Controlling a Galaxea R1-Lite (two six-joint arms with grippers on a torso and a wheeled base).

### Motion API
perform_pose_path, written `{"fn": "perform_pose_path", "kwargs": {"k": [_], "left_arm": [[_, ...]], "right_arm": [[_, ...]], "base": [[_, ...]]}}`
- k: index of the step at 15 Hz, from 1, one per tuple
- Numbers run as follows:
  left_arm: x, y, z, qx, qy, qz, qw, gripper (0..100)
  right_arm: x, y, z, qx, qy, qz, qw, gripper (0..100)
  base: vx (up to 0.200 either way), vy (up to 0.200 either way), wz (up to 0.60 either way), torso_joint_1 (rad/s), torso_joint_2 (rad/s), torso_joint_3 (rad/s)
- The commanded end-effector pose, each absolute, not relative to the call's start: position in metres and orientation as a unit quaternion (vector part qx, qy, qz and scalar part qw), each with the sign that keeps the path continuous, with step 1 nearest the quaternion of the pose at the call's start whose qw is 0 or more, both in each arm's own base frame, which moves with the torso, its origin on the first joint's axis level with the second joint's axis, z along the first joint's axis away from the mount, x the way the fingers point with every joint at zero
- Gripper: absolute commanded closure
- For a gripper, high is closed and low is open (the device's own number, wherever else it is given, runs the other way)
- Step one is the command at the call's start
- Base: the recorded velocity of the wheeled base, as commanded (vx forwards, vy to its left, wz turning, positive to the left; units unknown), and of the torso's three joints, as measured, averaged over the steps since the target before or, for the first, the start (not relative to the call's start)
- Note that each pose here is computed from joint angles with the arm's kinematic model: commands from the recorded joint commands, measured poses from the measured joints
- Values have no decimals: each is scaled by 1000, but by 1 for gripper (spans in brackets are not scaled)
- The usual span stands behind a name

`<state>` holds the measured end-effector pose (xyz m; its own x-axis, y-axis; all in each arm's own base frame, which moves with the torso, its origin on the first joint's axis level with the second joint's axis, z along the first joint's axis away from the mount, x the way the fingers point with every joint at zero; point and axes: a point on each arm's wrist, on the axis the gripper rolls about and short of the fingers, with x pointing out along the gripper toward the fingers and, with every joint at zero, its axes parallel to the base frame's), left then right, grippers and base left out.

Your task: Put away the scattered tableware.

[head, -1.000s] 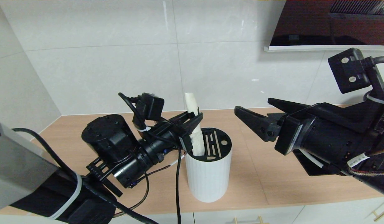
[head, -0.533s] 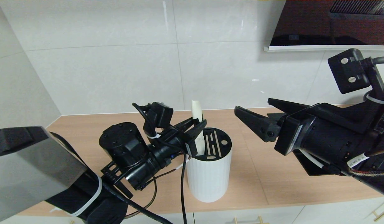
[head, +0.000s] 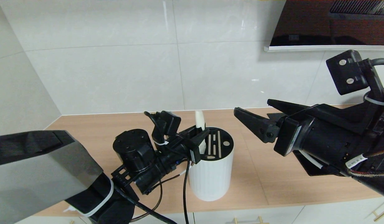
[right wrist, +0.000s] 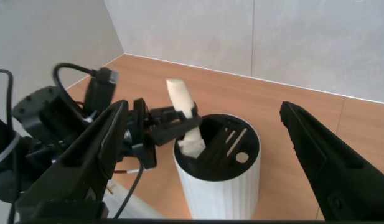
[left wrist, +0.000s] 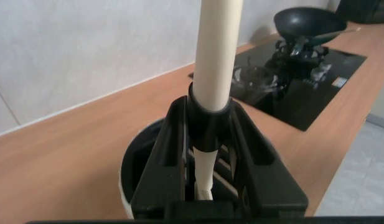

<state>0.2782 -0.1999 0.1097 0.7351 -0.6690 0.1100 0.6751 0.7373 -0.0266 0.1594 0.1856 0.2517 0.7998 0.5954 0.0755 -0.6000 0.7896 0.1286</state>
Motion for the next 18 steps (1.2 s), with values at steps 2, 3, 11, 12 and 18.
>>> {"fn": "perform_pose_path", "kwargs": {"k": [2,3,11,12,18], "left_arm": [[279,-201,105,-30,-41,-357,933,100],[280,-201,106,-30,-41,-355,933,100],[280,-201,107,-32,-44,-342,938,0],[280,-201,109,-32,-46,-342,938,0],[277,-198,117,-35,-56,-333,941,0]], "right_arm": [[160,186,251,73,-15,316,946,0],[160,186,251,72,-14,316,946,0],[160,186,251,72,-14,315,946,0],[160,186,251,72,-14,316,946,0],[160,186,251,72,-14,315,946,0]], "base": [[0,0,0,0,0,0],[0,0,0,0,0,0],[0,0,0,0,0,0],[0,0,0,0,0,0],[0,0,0,0,0,0]]}}
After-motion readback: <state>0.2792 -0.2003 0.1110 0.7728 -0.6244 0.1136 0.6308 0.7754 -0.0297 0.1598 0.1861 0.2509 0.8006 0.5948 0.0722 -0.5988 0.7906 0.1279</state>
